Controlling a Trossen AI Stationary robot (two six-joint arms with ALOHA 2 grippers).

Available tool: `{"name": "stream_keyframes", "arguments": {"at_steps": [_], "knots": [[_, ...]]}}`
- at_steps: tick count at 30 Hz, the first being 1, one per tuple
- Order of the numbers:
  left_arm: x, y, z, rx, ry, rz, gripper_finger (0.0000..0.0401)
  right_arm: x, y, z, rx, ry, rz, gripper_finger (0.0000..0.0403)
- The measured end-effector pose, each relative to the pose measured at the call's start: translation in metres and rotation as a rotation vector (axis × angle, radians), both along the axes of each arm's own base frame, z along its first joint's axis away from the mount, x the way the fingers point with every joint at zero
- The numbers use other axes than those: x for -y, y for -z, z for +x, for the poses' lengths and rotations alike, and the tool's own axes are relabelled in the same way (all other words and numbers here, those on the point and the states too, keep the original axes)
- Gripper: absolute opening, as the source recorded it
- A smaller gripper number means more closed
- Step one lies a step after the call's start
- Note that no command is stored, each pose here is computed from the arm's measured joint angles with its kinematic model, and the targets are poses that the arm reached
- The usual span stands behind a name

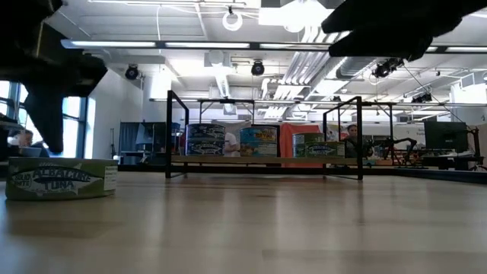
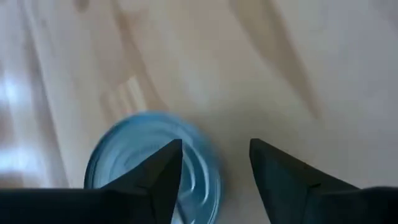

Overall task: Stack canned seafood by type on shelf
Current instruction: Stack the light green tuna can on top of the light green tuna can on the shelf

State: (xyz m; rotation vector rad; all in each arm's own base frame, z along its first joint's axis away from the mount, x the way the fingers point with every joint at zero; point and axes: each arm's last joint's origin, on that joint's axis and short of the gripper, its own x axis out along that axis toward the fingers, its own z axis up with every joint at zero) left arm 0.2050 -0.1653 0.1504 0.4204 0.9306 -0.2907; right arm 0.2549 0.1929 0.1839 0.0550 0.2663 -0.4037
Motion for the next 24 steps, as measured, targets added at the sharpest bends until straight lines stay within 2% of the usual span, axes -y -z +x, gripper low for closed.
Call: {"name": "stream_keyframes", "arguments": {"at_steps": [3, 6, 11, 15, 19, 24], "knots": [[0.000, 0.009, -0.007, 0.017, -0.056, 0.024, 0.0182, 0.001, 0.007, 0.006, 0.004, 0.013, 0.002, 0.0263], [-0.002, 0.017, -0.010, 0.028, -0.069, 0.076, 0.0162, 0.000, 0.014, 0.014, -0.001, -0.023, 0.004, 0.0263], [-0.002, 0.025, -0.001, 0.054, -0.031, 0.120, 0.0092, -0.003, 0.020, 0.030, 0.015, -0.183, -0.019, 0.0263], [-0.003, 0.027, 0.014, 0.124, -0.029, 0.081, 0.0019, 0.005, 0.026, 0.048, -0.020, -0.379, -0.083, 0.0263], [-0.009, 0.023, 0.026, 0.203, -0.077, 0.046, 0.0009, 0.014, 0.031, 0.070, -0.103, -0.473, -0.234, 0.0263], [-0.014, 0.010, 0.035, 0.341, -0.177, 0.043, 0.0002, 0.022, 0.032, 0.095, -0.302, -0.562, -0.510, 0.0263]]}}
